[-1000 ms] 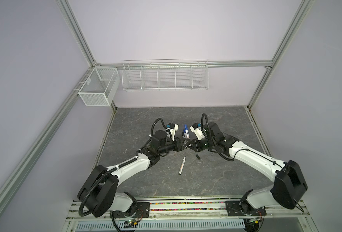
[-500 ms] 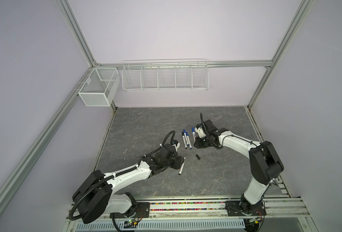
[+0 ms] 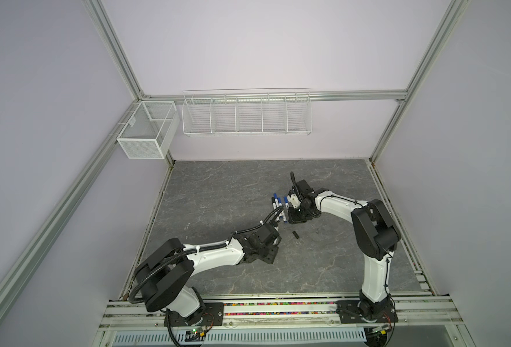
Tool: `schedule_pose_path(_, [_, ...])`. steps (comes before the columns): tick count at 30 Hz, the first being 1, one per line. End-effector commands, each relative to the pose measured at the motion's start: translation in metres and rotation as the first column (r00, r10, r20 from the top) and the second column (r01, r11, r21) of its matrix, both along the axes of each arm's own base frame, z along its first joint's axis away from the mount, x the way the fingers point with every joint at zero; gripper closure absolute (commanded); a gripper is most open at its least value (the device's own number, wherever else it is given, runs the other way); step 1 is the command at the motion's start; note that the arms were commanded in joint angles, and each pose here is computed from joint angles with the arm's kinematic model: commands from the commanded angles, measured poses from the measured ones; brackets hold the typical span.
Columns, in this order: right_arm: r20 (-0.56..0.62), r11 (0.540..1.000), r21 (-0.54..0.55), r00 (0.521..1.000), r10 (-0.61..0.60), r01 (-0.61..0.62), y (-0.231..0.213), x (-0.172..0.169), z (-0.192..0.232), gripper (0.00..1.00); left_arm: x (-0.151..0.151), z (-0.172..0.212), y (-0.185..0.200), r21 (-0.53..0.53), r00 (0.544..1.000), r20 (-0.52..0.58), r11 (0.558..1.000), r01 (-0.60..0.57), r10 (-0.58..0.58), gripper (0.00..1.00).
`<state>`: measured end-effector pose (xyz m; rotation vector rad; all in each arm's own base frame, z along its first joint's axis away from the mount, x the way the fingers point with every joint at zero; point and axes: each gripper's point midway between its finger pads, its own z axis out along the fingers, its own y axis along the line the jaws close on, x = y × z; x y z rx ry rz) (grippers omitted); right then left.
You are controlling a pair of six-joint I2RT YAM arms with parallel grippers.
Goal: Insert the pens into the pen caps
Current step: 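Lay the capped marker down with the right gripper while the left gripper lowers, then grasp the black-tipped white marker with the left gripper and raise it upright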
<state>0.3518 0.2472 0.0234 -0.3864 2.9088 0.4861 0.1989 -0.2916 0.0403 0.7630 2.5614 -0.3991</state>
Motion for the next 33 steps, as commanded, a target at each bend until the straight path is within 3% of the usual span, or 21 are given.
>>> schedule_pose_path(1, [-0.025,1.000,-0.011,1.000,0.002,-0.002,-0.003,-0.004,-0.004,0.76,-0.002,-0.001,-0.004,0.045,0.999,0.007,0.998,0.033,-0.033,0.43])
schedule_pose_path(6, [-0.009,1.000,0.020,1.000,-0.008,0.008,-0.001,-0.006,0.005,0.67,-0.005,-0.011,-0.004,0.083,0.999,-0.011,0.995,0.047,-0.046,0.45])
schedule_pose_path(11, [0.051,0.999,0.034,0.998,-0.030,0.029,-0.005,-0.004,0.024,0.66,-0.009,-0.022,0.000,0.131,0.998,-0.027,0.990,0.058,-0.055,0.52])
schedule_pose_path(19, [0.140,0.991,0.107,0.985,-0.098,0.083,-0.015,-0.010,0.059,0.66,-0.010,-0.033,0.000,0.150,0.998,-0.049,0.987,0.056,-0.049,0.85])
schedule_pose_path(23, [0.182,0.985,0.160,0.979,-0.092,0.063,-0.017,-0.021,0.079,0.64,-0.006,-0.021,-0.006,0.094,0.999,-0.011,0.995,0.045,-0.044,1.00])
schedule_pose_path(26, [0.207,0.972,0.235,0.975,-0.077,0.027,-0.012,-0.033,0.097,0.64,0.002,-0.002,-0.012,0.025,0.998,0.050,0.999,0.030,-0.032,1.00])
schedule_pose_path(31, [0.239,0.920,0.380,0.971,0.006,-0.099,0.011,-0.061,0.125,0.58,0.017,0.053,-0.024,-0.176,0.977,0.215,0.984,0.025,0.013,1.00])
schedule_pose_path(33, [0.252,0.899,0.407,0.966,0.060,-0.162,0.023,-0.072,0.133,0.55,0.027,0.072,-0.015,-0.209,0.959,0.267,0.977,-0.036,0.092,1.00])
